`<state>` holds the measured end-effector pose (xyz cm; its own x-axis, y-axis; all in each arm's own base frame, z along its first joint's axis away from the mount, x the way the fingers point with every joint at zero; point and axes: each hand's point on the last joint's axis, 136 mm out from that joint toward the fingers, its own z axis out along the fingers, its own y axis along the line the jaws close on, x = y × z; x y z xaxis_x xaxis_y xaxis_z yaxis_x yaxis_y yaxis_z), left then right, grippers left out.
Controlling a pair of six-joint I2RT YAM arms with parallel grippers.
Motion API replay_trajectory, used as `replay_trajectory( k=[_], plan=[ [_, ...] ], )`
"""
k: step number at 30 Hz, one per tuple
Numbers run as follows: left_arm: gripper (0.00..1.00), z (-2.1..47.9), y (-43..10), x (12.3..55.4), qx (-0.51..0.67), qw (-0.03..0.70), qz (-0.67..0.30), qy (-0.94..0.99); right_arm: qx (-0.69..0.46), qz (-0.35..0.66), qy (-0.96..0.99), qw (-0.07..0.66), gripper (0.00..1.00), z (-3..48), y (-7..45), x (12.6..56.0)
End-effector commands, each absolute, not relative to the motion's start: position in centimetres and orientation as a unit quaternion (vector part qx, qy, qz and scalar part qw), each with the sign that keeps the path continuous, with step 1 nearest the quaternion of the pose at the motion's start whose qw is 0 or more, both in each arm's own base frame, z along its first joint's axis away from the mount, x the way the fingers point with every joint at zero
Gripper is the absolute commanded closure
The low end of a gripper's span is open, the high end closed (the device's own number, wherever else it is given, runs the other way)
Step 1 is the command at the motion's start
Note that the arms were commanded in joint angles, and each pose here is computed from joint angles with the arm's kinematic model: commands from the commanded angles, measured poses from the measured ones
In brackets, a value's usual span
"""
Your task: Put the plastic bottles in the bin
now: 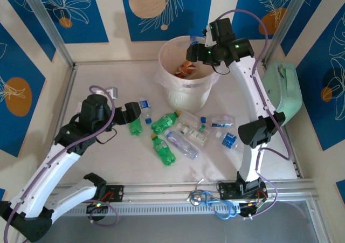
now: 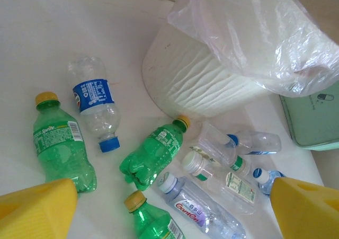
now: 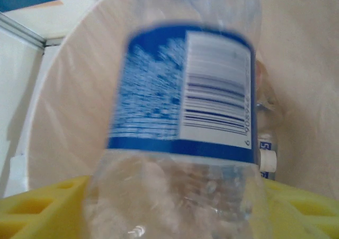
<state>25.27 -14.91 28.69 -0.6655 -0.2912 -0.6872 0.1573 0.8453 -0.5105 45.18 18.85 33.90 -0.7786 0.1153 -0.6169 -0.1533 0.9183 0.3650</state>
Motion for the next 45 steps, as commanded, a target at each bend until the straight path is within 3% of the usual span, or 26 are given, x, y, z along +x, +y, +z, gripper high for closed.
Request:
replay_trajectory(
  k=[1, 11, 19, 24, 34, 45],
  plan=[
    [0.06, 27.8, -14.4, 25.3, -0.036, 0.403, -0.260, 0.877, -0.007, 0.176, 0.921, 0.348, 0.17, 34.8, 17.6, 45.2],
    [0.06, 27.4, -14.1, 25.0, -0.042, 0.395, -0.255, 0.881, -0.004, 0.167, 0.908, 0.384, 0.12, 39.0, 16.9, 42.6],
    [0.11, 25.9, -14.5, 24.6, -0.038, 0.366, -0.254, 0.895, 0.049, 0.133, 0.915, 0.378, 0.13, 39.3, 13.6, 35.1],
    [0.13, 25.2, -14.7, 24.3, -0.042, 0.356, -0.264, 0.896, 0.072, 0.154, 0.923, 0.346, 0.13, 35.3, 11.6, 29.0],
    [0.17, 24.2, -15.5, 24.4, -0.059, 0.338, -0.287, 0.894, 0.160, 0.160, 0.952, 0.207, 0.09, 22.0, 8.4, 19.6],
    [0.19, 21.7, -15.6, 24.3, -0.080, 0.310, -0.285, 0.903, 0.126, 0.198, 0.963, 0.130, 0.12, 16.6, 11.7, 15.8]
  ],
)
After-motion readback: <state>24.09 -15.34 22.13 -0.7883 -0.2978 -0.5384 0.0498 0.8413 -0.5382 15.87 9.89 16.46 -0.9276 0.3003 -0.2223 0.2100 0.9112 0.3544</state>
